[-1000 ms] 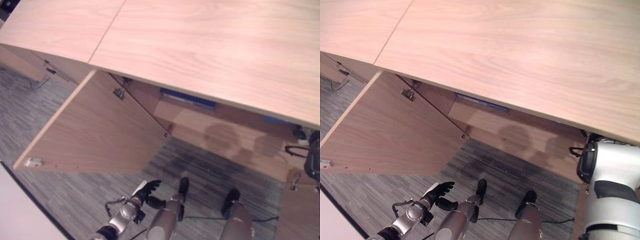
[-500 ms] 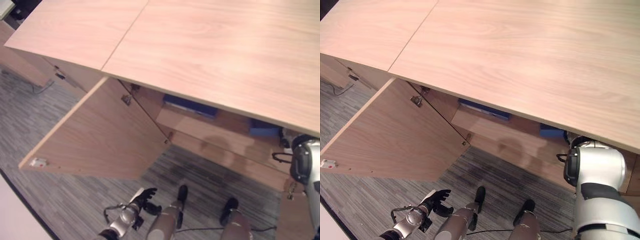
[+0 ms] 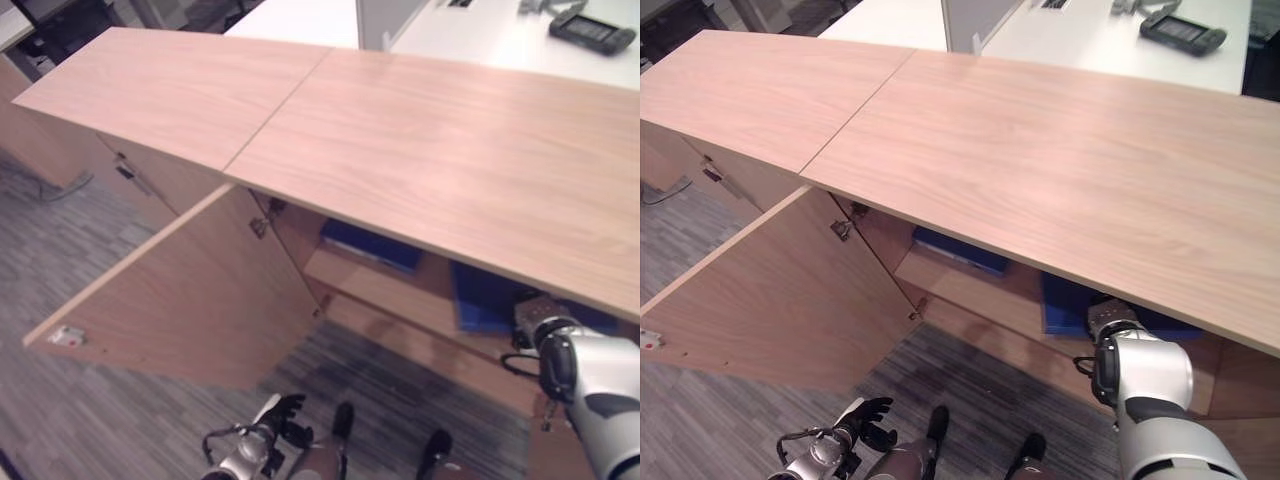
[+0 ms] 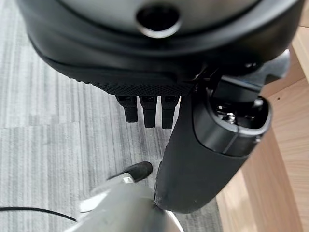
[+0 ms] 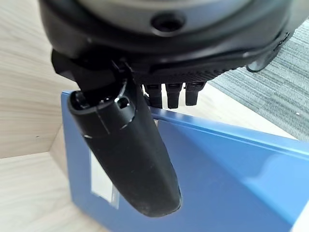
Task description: Put the empty folder in the office cabinet
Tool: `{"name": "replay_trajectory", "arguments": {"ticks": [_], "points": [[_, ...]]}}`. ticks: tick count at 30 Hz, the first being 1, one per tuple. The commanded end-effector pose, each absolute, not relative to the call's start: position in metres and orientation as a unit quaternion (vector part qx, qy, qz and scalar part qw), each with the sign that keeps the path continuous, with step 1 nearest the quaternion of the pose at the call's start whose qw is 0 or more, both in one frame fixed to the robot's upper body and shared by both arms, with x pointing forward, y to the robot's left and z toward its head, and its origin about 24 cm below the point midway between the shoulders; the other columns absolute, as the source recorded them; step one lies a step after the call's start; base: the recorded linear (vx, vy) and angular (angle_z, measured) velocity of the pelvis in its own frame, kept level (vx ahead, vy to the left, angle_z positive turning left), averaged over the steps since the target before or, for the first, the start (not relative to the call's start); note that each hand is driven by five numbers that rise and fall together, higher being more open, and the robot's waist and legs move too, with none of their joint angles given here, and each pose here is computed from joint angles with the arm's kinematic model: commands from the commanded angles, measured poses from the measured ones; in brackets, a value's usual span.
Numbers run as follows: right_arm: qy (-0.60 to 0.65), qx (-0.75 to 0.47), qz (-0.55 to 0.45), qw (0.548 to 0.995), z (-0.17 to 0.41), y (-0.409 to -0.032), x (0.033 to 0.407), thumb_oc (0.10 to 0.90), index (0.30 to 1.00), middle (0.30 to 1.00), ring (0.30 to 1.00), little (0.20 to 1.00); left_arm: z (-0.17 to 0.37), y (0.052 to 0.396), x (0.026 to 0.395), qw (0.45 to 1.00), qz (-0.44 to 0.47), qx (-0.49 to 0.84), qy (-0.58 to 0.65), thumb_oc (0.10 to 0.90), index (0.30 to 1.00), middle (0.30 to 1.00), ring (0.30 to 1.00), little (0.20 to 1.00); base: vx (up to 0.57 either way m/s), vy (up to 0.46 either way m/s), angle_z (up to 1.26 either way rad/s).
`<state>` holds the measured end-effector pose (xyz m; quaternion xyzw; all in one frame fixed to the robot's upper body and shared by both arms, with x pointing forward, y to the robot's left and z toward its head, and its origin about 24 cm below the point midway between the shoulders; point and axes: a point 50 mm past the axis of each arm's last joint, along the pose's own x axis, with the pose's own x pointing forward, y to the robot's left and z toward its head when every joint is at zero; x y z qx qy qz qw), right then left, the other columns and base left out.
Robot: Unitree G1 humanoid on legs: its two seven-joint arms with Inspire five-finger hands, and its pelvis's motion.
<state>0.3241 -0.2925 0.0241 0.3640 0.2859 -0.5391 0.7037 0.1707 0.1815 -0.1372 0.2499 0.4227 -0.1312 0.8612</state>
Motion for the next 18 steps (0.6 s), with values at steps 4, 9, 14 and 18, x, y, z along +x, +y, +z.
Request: {"name": "replay_trajectory", "arguments": {"ticks": [4,9,14,18], "points": [[0.211,0.425,-0.525,0.707,0.041,-0.285,0.342,0.8,0.9,0.9,0.9,0.9,-0.146,0.183,0.159,0.845,-0.118,0.255,0.455,0.8,0.9,0.9,0.9,0.9,0.06,-0.006,-0.19],[0.204,0.458,-0.504,0.704,0.025,-0.265,0.342,0.8,0.9,0.9,0.9,0.9,-0.149,0.182,0.155,0.842,-0.109,0.247,0.467,0.8,0.9,0.9,0.9,0.9,0.07,-0.007,-0.09],[0.21,0.465,-0.469,0.721,0.009,-0.232,0.343,0.8,0.9,0.9,0.9,0.9,-0.149,0.179,0.158,0.842,-0.101,0.236,0.475,0.8,0.9,0.9,0.9,0.9,0.07,0.001,-0.15],[0.179,0.448,-0.451,0.751,0.023,-0.228,0.353,0.8,0.9,0.9,0.9,0.9,-0.146,0.177,0.166,0.847,-0.085,0.228,0.473,0.8,0.9,0.9,0.9,0.9,0.06,-0.005,-0.06]]}}
